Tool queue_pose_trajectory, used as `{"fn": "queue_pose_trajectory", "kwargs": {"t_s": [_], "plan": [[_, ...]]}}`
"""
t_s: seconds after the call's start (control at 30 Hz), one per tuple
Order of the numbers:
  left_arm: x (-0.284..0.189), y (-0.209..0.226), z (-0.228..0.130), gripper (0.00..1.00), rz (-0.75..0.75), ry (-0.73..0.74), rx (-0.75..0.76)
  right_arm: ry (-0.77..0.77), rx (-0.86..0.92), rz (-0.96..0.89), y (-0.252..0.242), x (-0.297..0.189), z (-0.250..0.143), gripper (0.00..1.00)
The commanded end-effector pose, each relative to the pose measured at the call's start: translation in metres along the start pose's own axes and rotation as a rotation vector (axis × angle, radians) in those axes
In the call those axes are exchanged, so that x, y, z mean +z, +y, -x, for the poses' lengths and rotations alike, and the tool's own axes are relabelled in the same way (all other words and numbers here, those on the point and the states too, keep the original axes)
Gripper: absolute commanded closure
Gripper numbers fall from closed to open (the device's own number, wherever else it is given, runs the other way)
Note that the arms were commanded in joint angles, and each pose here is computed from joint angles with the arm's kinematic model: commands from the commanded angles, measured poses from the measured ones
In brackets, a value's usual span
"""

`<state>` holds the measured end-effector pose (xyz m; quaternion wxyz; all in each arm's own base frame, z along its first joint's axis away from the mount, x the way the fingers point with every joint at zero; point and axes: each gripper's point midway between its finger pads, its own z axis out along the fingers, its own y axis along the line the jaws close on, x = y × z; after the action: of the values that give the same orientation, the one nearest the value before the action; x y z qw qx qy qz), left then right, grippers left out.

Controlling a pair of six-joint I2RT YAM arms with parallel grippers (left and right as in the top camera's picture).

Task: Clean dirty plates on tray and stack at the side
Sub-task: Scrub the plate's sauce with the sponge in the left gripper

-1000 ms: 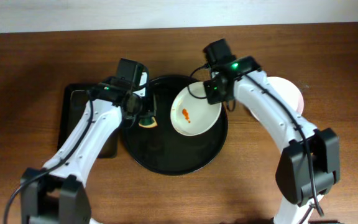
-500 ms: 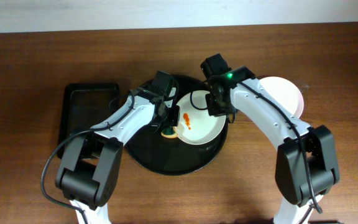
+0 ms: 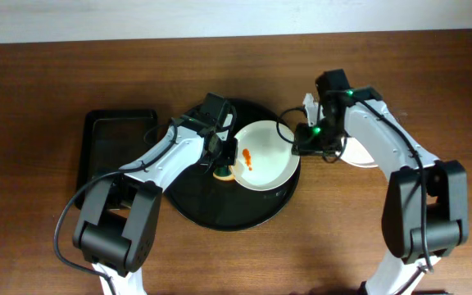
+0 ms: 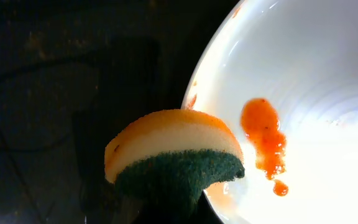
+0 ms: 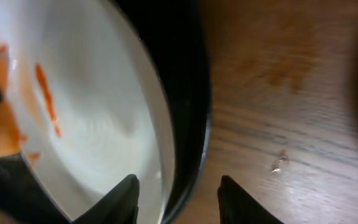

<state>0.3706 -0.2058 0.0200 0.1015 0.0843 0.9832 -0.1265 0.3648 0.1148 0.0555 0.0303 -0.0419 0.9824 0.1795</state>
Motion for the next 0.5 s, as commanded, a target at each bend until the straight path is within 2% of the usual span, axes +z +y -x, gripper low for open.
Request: {"fn": "queue_pose_trajectory", "kwargs": {"t_s": [0.0,0.07,0.13,0.37,0.4,0.47], "plan": [[0.001,0.003,0.002,1.00,0.008,-0.004,-0.010,-0.001,-0.038,0.152,0.016,0.004,-0.009,0.60],[0.001,0.003,0.002,1.00,0.008,-0.004,-0.010,-0.008,-0.109,0.275,0.035,0.004,-0.012,0.64],[0.001,0.003,0.002,1.00,0.008,-0.004,-0.010,-0.011,-0.119,0.316,0.042,0.002,-0.012,0.70],[0.001,0.003,0.002,1.00,0.008,-0.004,-0.010,-0.071,-0.155,0.384,0.045,0.019,-0.011,0.70],[0.001,0.003,0.002,1.00,0.008,-0.004,-0.009,-0.081,-0.161,0.384,0.046,0.018,-0.008,0.72],[0.001,0.003,0.002,1.00,0.008,-0.003,-0.009,-0.090,-0.166,0.379,0.045,0.017,-0.005,0.86]]}}
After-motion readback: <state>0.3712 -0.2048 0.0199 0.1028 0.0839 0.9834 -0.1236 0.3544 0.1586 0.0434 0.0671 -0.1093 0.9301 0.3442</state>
